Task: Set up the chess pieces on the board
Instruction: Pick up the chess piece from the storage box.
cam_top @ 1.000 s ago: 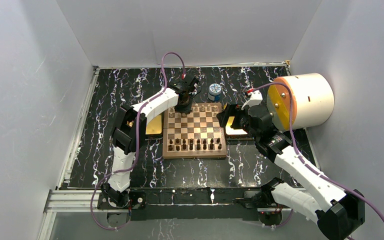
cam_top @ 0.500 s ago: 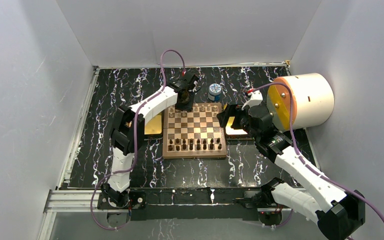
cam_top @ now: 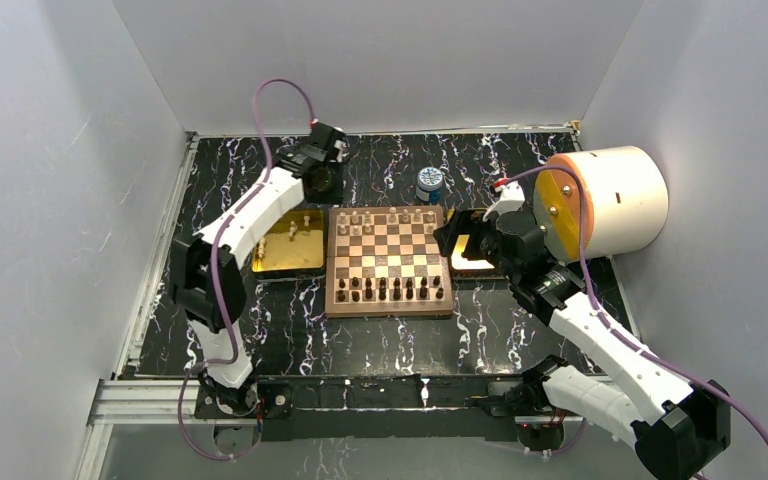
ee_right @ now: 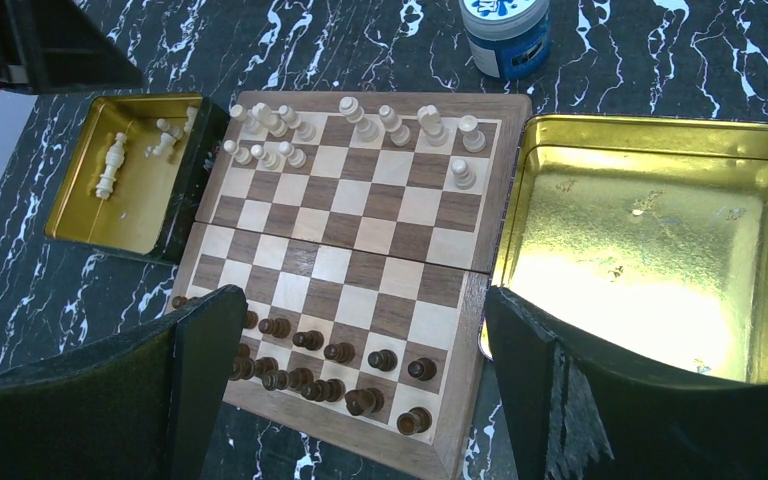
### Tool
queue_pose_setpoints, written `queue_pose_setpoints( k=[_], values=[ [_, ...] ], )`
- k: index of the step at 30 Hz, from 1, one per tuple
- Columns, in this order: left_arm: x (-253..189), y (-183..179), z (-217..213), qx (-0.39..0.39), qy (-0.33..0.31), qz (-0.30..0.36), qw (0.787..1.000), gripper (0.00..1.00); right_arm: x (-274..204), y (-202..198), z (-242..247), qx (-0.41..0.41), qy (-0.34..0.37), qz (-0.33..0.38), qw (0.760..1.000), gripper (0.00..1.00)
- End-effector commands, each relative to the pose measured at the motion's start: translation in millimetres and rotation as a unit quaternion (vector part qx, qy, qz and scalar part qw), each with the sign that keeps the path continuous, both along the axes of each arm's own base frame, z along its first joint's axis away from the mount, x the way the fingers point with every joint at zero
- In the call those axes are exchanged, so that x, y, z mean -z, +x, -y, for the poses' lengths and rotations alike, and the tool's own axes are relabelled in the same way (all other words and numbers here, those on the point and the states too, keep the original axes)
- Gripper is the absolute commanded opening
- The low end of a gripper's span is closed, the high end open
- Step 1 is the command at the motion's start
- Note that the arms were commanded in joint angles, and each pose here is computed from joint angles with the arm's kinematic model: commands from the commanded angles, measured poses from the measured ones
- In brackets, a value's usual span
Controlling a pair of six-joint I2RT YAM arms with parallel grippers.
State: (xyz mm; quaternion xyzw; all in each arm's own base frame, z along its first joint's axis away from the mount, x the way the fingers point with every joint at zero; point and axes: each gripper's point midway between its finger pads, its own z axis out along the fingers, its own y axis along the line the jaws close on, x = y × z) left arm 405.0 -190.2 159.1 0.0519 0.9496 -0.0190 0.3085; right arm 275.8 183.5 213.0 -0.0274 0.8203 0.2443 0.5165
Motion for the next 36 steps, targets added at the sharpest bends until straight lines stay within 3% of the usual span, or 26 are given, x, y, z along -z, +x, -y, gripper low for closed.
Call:
queue_pose_setpoints(
  k=[1,6,14,36],
  values=[
    [-5.4,-6.4,-54.4,-0.044,0.017,0.006,0.999,0.32,-29.2,3.4,-0.9,0.004,0.024,0.034,0.999,0.99],
    [10.0,-12.3,-92.6,-0.083,0.004,0.005,0.997,0.32,-29.8,3.2,-2.4,0.001,0.028,0.035,0.999,0.99],
    [55.9,-16.5,-117.2,-0.107,0.0,-0.03,0.994,0.29,-28.8,4.1,-4.2,-0.001,0.027,0.031,0.999,0.99],
    [112.8,-8.3,-124.0,-0.089,0.012,-0.066,0.994,0.27,-27.0,6.3,-5.9,-0.002,0.025,0.029,0.999,0.99]
  ],
)
